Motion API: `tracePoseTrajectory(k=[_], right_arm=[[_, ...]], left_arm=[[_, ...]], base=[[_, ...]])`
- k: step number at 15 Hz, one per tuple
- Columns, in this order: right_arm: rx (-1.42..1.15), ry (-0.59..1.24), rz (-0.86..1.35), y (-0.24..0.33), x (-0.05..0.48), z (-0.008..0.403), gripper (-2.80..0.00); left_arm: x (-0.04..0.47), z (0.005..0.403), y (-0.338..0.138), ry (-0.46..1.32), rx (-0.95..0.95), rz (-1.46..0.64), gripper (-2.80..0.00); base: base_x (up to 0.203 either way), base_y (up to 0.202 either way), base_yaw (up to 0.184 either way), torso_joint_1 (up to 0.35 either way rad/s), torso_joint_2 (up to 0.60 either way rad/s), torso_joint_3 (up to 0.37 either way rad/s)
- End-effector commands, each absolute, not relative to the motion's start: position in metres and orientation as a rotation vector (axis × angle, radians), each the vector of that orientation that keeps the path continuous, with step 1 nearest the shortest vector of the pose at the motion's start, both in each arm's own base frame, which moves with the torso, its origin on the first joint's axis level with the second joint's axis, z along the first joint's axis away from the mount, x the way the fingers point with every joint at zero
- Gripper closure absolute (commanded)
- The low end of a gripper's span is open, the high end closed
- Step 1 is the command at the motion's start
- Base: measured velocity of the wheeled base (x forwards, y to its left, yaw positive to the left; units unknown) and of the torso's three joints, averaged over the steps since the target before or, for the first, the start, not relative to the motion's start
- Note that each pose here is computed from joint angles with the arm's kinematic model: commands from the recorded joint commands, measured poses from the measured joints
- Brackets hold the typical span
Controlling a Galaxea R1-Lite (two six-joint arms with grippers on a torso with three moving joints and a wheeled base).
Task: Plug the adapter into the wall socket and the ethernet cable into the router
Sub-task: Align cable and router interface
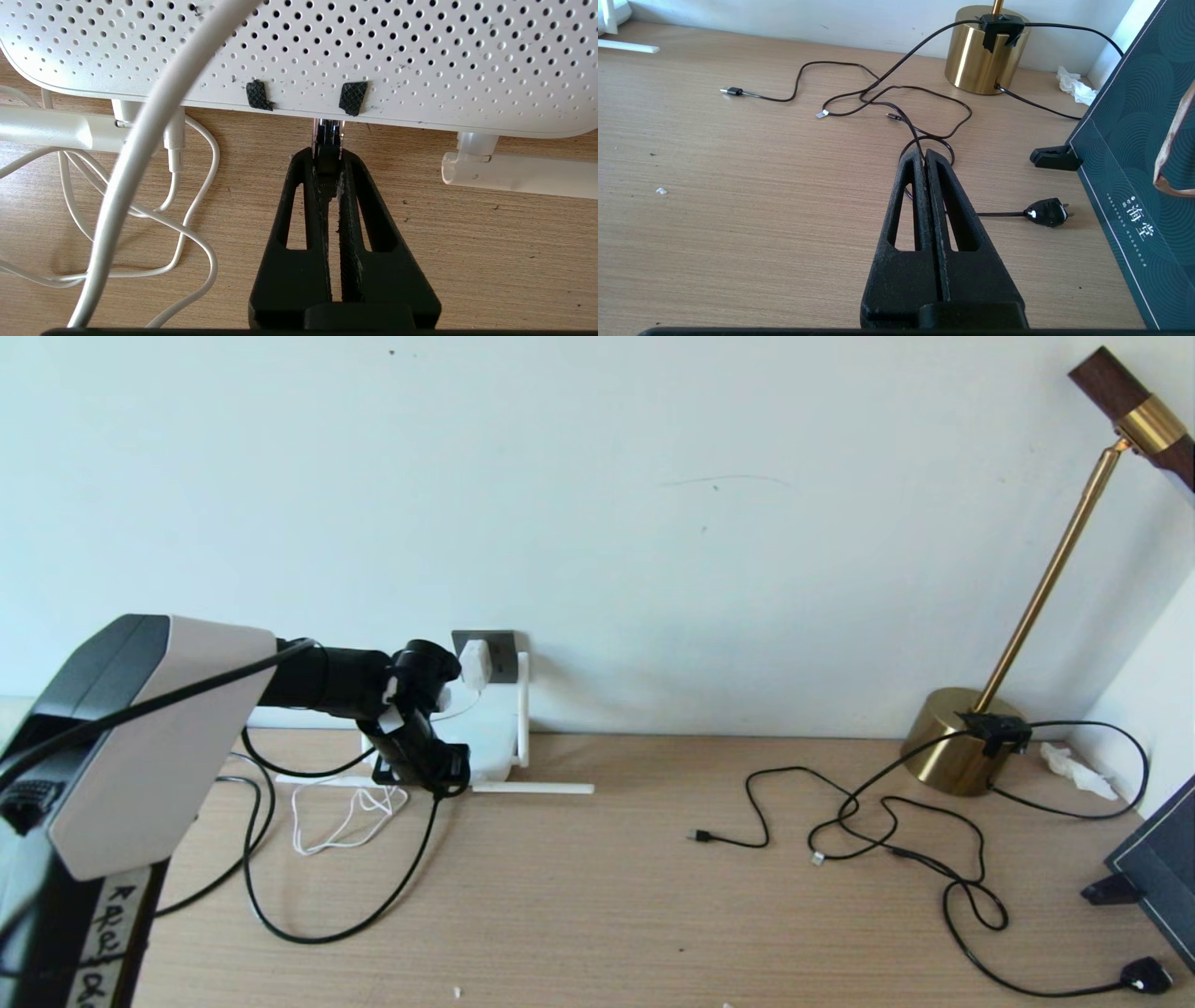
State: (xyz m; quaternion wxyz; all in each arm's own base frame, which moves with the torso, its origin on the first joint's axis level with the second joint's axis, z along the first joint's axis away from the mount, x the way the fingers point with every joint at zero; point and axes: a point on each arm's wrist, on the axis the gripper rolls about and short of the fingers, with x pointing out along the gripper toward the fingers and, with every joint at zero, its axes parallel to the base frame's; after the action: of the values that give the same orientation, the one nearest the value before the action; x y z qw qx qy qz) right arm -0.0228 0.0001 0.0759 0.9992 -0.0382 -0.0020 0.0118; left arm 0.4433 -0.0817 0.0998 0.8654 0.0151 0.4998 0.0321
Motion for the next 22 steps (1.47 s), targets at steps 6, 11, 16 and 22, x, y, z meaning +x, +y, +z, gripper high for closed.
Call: tracePoseTrajectory(k=[6, 11, 16, 22], right_arm=[[-0.077, -0.005, 0.024, 0.0001, -0.0229, 0.0761, 0.0], [-0.077, -0.004, 0.024, 0.0001, -0.0228, 0.0758, 0.0], [-0.077, -0.004, 0.024, 0.0001, -0.0228, 0.0758, 0.0], [-0.078, -0.004, 0.024, 0.0001, -0.0228, 0.0758, 0.0]], left_arm=[[0.4465, 0.1007, -0.0815, 1.037, 0.027, 0.07, 0.0], [0.4492, 0.0987, -0.082, 1.035, 0.038, 0.064, 0.0], [0.4473, 0.0968, -0.0816, 1.047, 0.057, 0.057, 0.0], [0.4422, 0.0942, -0.0819, 1.069, 0.061, 0.057, 0.0]], base=[[0.0, 0.0, 0.0, 0.0, 0.0, 0.0], [0.0, 0.0, 0.0, 0.0, 0.0, 0.0], [0.0, 0.0, 0.0, 0.0, 0.0, 0.0], [0.0, 0.0, 0.0, 0.0, 0.0, 0.0]])
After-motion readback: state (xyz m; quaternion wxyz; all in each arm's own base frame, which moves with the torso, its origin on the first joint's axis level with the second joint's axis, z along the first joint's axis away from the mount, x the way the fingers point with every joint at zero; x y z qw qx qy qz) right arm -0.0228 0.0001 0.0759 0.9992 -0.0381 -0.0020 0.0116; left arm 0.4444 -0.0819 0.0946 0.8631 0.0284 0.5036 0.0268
